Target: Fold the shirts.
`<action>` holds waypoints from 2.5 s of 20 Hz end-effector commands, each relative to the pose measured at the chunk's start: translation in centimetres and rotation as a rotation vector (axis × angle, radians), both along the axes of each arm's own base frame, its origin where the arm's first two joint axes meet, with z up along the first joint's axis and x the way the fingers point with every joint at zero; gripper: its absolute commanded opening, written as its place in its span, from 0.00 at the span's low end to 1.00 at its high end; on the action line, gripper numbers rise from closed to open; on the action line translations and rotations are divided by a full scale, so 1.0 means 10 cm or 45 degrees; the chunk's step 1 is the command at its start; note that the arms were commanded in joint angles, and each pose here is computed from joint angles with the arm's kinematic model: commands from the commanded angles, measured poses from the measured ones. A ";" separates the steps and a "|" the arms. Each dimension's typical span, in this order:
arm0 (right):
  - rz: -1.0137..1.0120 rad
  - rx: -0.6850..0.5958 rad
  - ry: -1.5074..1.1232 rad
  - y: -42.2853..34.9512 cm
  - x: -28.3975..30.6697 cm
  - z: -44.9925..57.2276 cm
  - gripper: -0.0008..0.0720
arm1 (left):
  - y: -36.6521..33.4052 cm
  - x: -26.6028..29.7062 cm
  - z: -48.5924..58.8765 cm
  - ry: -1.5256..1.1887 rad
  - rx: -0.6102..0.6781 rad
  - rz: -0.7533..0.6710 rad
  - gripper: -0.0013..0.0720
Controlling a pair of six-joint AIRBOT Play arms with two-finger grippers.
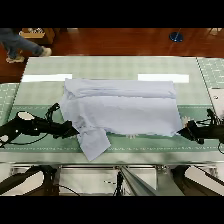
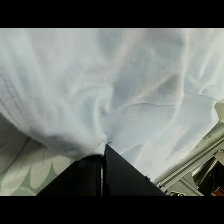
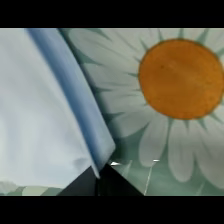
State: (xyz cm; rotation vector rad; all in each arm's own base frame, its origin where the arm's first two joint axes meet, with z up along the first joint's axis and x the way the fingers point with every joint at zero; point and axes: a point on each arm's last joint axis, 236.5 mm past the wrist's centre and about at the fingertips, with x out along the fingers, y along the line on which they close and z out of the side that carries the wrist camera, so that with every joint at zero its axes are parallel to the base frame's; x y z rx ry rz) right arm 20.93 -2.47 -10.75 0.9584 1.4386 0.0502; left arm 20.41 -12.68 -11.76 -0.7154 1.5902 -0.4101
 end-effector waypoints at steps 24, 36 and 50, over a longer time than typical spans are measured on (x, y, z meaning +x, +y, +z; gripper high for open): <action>-0.027 -0.289 -0.884 0.02 2.14 1.74 0.05 | 0.46 2.07 1.45 -0.740 0.110 0.218 0.05; -0.040 -0.482 -0.780 -0.20 2.69 0.95 0.05 | 0.43 2.86 0.93 -0.584 0.013 0.088 0.05; -0.050 -0.527 -0.790 -0.25 2.82 0.71 0.05 | 0.48 3.13 0.60 -0.593 0.059 0.132 0.05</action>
